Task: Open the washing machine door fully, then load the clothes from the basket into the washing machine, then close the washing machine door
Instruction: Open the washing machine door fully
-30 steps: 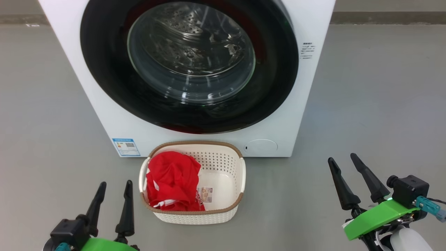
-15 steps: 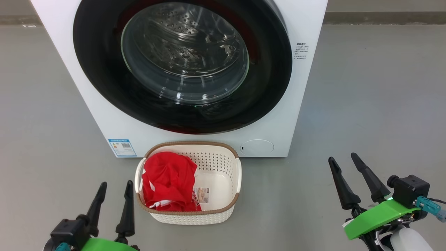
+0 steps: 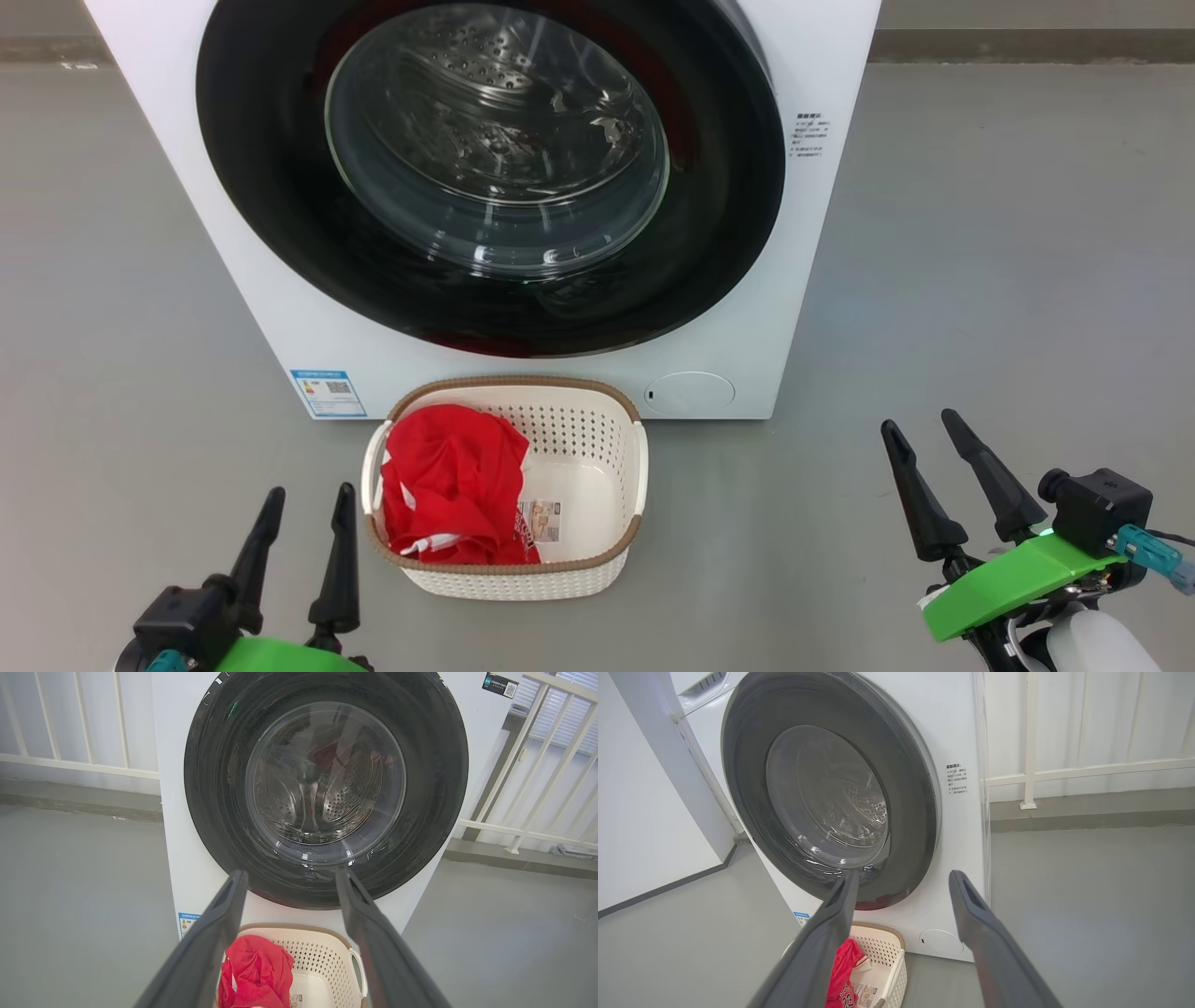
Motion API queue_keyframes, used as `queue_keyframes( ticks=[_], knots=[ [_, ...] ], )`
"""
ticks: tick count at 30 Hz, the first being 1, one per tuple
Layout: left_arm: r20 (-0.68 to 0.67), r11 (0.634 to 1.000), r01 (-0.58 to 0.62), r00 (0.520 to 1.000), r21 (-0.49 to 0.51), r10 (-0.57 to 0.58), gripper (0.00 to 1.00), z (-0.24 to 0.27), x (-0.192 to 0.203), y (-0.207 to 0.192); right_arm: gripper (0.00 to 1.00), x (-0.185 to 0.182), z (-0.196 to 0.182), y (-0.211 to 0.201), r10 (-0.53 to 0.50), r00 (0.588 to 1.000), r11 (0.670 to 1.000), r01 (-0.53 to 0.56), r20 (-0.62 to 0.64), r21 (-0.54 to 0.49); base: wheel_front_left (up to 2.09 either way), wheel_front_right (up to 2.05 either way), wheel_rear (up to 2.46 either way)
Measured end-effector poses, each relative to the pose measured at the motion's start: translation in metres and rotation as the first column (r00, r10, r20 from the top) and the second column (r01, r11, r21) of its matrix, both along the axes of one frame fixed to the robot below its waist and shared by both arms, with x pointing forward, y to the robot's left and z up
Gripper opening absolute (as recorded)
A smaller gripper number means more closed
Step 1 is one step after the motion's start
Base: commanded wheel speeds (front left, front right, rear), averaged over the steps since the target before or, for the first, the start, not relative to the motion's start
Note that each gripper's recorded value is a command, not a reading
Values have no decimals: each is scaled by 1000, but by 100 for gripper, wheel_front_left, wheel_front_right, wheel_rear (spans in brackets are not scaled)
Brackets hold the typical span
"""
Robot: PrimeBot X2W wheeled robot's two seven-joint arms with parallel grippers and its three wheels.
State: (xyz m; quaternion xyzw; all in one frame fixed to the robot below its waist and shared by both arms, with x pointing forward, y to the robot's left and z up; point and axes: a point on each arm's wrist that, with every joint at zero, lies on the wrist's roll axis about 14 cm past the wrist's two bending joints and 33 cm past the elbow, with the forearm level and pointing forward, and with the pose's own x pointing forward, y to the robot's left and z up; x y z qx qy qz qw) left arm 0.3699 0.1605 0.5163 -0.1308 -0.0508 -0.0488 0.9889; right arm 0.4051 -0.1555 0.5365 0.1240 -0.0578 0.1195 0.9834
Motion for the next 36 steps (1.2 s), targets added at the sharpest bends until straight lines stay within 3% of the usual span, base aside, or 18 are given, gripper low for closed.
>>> queue_keyframes(
  ticks=[22,36],
  knots=[
    [-22,1000,-10,1000,1,11,100,-8,2,4,100,6,-11,-1,2,1000,1000,-2,-31,-5,0,0,0],
    [-37,1000,-13,999,5,14,100,-13,21,5,100,43,3,-7,-2,1000,1000,3,8,-17,0,0,0]
  ],
)
